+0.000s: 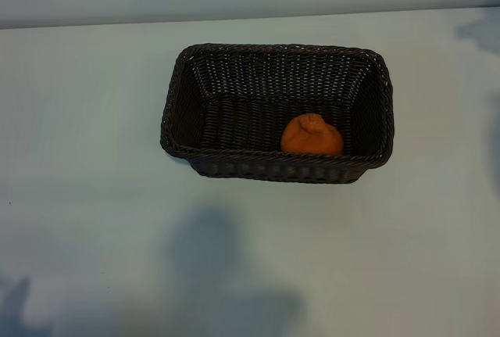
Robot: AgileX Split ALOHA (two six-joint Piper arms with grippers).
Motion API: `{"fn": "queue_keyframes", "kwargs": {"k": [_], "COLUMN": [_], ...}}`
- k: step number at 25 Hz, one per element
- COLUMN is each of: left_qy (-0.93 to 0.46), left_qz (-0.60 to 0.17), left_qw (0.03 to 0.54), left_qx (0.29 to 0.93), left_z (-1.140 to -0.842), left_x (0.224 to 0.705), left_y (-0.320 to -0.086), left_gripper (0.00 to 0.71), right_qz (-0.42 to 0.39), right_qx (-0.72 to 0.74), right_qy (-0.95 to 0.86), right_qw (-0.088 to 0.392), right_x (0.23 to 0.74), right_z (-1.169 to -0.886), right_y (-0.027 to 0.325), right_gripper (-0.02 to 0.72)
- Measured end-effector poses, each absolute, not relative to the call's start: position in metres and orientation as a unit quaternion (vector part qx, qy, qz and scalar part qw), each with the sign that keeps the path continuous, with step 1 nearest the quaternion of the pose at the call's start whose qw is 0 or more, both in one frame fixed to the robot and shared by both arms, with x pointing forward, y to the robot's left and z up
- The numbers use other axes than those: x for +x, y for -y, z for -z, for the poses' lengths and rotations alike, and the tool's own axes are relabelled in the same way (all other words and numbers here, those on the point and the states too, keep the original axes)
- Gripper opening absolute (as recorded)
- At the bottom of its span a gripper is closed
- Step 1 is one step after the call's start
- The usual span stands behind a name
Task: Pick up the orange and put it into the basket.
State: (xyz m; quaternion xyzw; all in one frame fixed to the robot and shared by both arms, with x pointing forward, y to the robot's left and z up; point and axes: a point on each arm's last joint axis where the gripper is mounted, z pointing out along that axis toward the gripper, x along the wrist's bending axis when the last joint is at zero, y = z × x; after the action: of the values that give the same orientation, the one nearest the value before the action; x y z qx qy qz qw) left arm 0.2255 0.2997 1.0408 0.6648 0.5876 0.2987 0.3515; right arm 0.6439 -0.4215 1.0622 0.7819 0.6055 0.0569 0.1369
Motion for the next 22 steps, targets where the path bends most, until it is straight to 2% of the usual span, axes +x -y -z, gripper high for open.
{"fn": "queue_keyframes", "kwargs": {"k": [3, 7, 14, 19, 22], "left_qy": [-0.588, -0.588, -0.587, -0.587, -0.587], "left_qz": [-0.299, -0.299, -0.299, -0.299, -0.299], "left_qw": [0.351, 0.351, 0.351, 0.351, 0.351], "left_qx": [0.665, 0.665, 0.665, 0.665, 0.665], "left_z": [-1.041, -1.041, -1.041, -1.041, -1.041], "left_x": [0.225, 0.225, 0.225, 0.225, 0.225], "left_y": [-0.300, -0.300, -0.300, -0.300, -0.300], "left_gripper": [0.458, 0.458, 0.458, 0.458, 0.458], "right_qz": [-0.066, -0.098, -0.188, -0.261, -0.300], "right_qx": [0.785, 0.781, 0.762, 0.729, 0.706], "right_qy": [-0.600, -0.595, -0.575, -0.551, -0.536], "right_qw": [0.142, 0.164, 0.232, 0.312, 0.354], "right_x": [0.639, 0.623, 0.564, 0.491, 0.444], "right_z": [-1.072, -1.106, -1.195, -1.264, -1.294], "right_y": [0.425, 0.418, 0.394, 0.370, 0.355], "right_gripper": [0.598, 0.598, 0.598, 0.598, 0.597]}}
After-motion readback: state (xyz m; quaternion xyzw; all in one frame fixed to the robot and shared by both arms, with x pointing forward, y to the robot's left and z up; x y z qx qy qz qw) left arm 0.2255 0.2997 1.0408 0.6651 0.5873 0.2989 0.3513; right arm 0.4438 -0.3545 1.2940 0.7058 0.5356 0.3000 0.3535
